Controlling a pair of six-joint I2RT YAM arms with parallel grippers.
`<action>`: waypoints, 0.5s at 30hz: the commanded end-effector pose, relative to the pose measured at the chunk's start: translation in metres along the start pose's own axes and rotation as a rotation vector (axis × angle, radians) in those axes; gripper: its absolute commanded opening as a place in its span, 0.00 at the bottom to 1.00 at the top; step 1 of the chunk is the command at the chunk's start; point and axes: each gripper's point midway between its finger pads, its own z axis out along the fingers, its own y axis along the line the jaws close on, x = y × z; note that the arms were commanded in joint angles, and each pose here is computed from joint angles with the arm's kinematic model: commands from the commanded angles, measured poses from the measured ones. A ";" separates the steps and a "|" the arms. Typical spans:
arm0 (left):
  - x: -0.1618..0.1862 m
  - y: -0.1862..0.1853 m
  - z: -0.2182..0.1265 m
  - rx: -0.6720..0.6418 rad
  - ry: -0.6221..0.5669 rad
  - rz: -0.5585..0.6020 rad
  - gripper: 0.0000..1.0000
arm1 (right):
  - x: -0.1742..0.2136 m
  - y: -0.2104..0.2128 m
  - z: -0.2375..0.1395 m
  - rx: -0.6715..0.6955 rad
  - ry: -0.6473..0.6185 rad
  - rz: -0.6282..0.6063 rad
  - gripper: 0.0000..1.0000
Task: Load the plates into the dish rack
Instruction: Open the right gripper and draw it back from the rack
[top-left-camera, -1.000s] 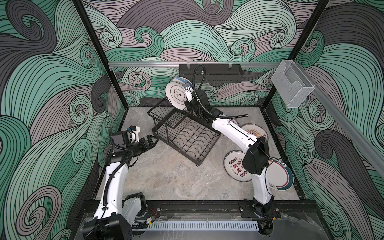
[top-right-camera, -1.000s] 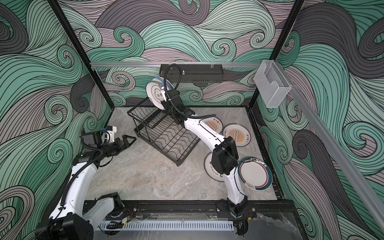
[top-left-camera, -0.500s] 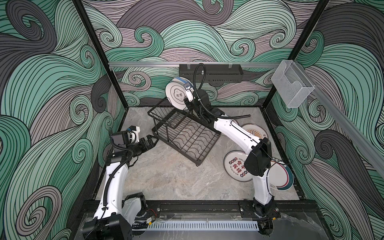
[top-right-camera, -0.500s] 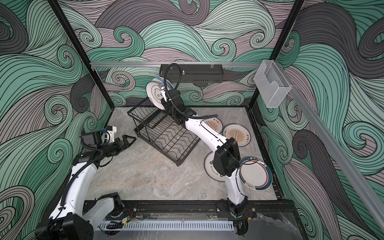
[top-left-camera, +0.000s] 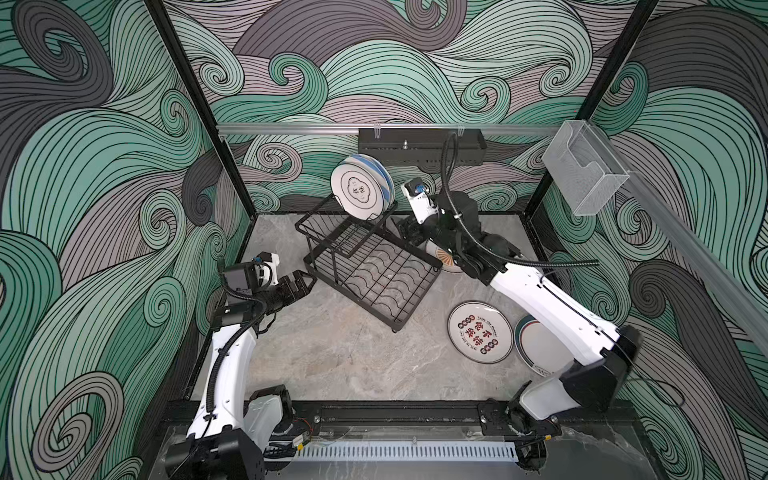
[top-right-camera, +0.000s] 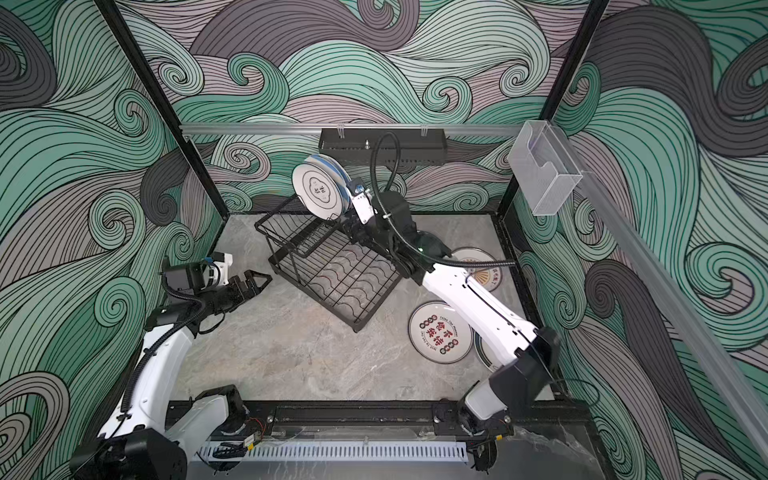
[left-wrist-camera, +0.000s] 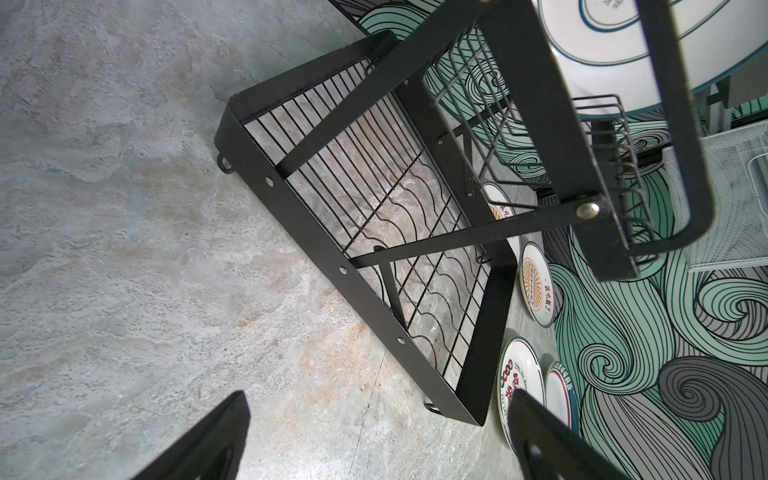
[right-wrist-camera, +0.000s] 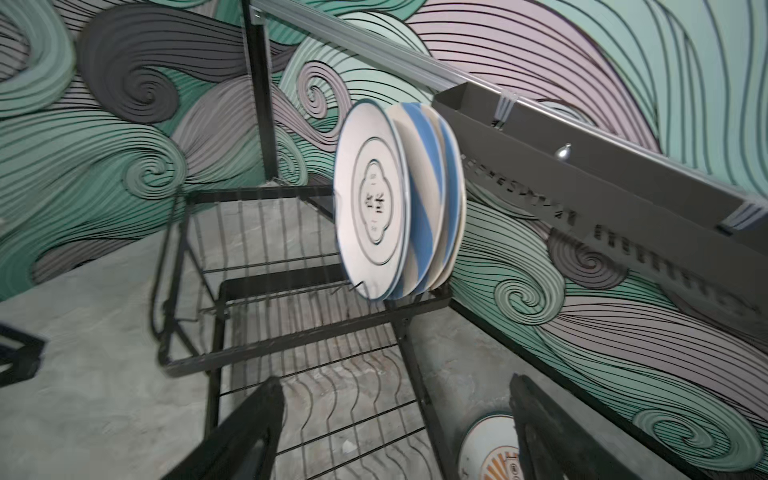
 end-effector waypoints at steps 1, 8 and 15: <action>-0.013 -0.005 -0.009 -0.028 -0.030 0.035 0.99 | 0.068 0.056 -0.005 -0.252 0.125 0.027 0.88; -0.026 0.001 -0.022 -0.123 -0.058 0.052 0.99 | 0.168 0.136 -0.004 -0.395 0.265 -0.067 0.93; -0.028 -0.001 -0.026 -0.118 -0.095 0.036 0.99 | 0.213 0.160 0.031 -0.409 0.413 -0.139 0.90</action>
